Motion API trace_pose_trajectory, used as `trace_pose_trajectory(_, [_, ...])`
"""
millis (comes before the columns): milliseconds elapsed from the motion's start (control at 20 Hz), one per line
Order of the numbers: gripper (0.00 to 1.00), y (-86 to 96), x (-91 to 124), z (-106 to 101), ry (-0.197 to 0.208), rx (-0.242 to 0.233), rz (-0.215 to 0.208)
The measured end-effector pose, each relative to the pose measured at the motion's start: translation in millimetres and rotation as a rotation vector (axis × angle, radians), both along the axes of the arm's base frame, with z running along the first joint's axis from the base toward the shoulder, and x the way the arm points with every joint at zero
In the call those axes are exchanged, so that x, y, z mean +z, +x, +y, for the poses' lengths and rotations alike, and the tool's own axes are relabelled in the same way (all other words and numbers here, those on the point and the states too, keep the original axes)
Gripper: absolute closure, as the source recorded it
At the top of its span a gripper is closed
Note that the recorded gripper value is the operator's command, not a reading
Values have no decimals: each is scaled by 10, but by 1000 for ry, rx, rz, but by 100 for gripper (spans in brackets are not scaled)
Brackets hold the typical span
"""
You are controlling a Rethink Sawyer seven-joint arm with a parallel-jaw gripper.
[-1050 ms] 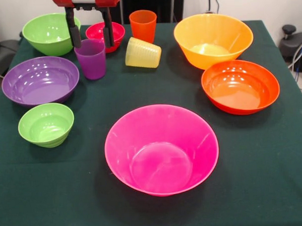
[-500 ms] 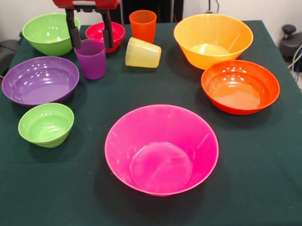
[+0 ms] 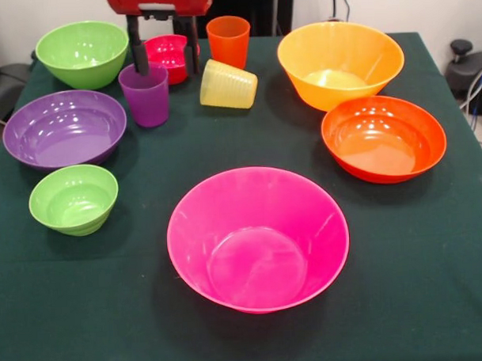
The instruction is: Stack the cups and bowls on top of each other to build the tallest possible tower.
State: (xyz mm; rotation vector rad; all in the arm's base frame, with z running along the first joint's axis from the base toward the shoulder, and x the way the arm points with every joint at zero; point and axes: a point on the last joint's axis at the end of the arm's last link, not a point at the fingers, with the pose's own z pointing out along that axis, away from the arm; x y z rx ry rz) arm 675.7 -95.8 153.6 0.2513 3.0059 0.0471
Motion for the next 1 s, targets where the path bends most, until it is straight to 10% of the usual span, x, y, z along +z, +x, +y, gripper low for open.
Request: trace_pose_trajectory(1000, [0,-88,-141,263,8,36,24])
